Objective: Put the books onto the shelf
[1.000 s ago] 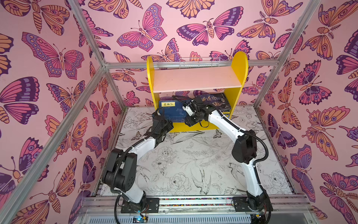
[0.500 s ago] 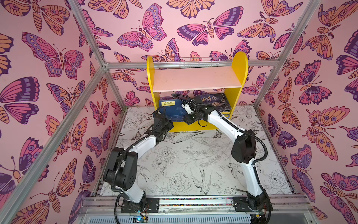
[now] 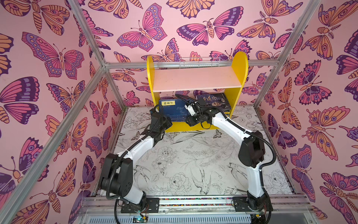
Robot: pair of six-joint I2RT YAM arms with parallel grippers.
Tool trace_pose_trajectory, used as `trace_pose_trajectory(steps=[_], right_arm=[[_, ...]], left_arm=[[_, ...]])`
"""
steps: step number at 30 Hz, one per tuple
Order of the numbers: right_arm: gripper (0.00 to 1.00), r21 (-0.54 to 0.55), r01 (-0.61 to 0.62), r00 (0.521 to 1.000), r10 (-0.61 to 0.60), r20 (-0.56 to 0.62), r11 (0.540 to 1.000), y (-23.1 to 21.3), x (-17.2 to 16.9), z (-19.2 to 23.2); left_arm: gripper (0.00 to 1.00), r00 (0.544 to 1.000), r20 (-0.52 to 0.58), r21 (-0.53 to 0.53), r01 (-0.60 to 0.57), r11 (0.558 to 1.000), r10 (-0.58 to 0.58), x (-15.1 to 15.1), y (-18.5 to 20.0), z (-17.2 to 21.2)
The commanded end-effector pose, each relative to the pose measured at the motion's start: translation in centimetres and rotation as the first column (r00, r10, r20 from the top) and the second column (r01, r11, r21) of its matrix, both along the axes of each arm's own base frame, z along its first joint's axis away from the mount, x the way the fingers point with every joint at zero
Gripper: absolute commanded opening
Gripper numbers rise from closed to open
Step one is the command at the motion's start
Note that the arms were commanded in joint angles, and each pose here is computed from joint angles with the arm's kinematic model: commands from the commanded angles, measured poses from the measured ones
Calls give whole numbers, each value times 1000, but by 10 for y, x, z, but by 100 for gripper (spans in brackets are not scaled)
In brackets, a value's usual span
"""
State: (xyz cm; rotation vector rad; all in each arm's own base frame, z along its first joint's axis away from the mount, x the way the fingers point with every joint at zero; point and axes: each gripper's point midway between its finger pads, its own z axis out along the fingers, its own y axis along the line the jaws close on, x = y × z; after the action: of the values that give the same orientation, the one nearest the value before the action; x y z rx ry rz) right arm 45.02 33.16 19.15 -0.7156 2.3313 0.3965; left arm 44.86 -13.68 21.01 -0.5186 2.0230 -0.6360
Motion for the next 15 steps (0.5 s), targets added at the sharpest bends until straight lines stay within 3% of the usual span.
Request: trace_pose_trajectory(steps=[1,9,15], right_arm=[[57,85,20,997,-26,71,996,-6,-10,44],[53,153,144,986,-156,64,978,-40,-15,59],[32,167,226,974,-225,-29,960,-57,-13,46]], left_arm=[[45,999,28,23,-27,999,26,-11,11,13],[45,997,-13,45,-77,996,78,-45,31,12],[45,968,-121,86,-213,973,222,-87,68,-10]])
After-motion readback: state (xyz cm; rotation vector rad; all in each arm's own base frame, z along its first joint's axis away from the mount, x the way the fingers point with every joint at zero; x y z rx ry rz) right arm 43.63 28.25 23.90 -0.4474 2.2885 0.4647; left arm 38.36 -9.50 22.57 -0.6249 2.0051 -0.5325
